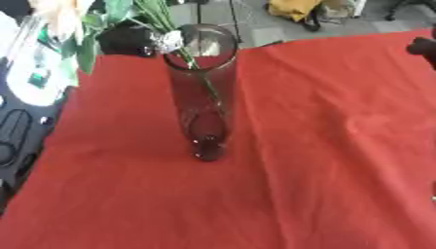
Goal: Arrange flowers into the vase.
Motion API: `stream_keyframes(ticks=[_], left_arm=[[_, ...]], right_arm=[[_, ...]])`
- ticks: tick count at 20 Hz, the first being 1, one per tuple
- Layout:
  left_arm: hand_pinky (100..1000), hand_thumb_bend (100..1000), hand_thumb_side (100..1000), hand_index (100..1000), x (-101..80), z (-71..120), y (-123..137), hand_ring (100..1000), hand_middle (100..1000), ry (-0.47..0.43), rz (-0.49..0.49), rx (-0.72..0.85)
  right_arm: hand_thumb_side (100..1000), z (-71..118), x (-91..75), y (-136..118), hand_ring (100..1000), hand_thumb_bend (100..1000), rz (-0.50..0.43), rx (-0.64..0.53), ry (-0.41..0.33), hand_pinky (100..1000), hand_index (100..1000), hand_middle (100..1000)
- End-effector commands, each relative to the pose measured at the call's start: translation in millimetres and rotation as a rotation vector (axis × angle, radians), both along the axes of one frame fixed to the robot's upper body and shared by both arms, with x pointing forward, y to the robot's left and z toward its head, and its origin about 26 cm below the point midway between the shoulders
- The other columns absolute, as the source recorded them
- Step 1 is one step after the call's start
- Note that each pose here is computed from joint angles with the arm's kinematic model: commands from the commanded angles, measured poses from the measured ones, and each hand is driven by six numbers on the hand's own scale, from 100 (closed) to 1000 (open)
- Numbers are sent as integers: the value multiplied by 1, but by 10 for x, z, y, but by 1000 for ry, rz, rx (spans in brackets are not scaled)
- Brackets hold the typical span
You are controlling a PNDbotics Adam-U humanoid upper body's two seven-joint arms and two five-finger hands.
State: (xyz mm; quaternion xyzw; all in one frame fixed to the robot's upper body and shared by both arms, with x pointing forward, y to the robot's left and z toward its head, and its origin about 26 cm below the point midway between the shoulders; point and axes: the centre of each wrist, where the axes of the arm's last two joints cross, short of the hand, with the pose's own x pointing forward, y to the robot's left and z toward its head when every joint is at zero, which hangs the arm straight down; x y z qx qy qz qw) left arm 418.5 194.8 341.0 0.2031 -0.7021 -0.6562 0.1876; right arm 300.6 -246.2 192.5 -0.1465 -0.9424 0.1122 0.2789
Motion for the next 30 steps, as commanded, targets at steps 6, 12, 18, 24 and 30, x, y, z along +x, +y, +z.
stream_keyframes(ticks=[6, 12, 18, 24, 30], left_arm=[[989, 163, 1000, 1000, -31, 144, 139, 1000, 1000, 39, -8, 51], [1000, 317, 1000, 1000, -11, 124, 159, 1000, 1000, 99, -40, 57], [1000, 495, 1000, 1000, -10, 126, 208, 1000, 1000, 117, -10, 59], [994, 673, 1000, 1000, -15, 122, 237, 1000, 1000, 130, 55, 66], [992, 699, 1000, 1000, -32, 125, 257, 1000, 1000, 133, 59, 28]], right_arm=[[991, 39, -10, -3, 883, 100, 6, 0, -11, 971, 895, 699], [992, 41, -9, 7, 883, 100, 12, 0, -10, 971, 895, 697], [992, 40, -9, 8, 883, 100, 14, -1, -9, 971, 895, 695], [992, 35, -10, 6, 883, 100, 13, 0, -6, 971, 894, 691], [992, 30, -11, 7, 884, 100, 13, 0, -3, 972, 894, 689]])
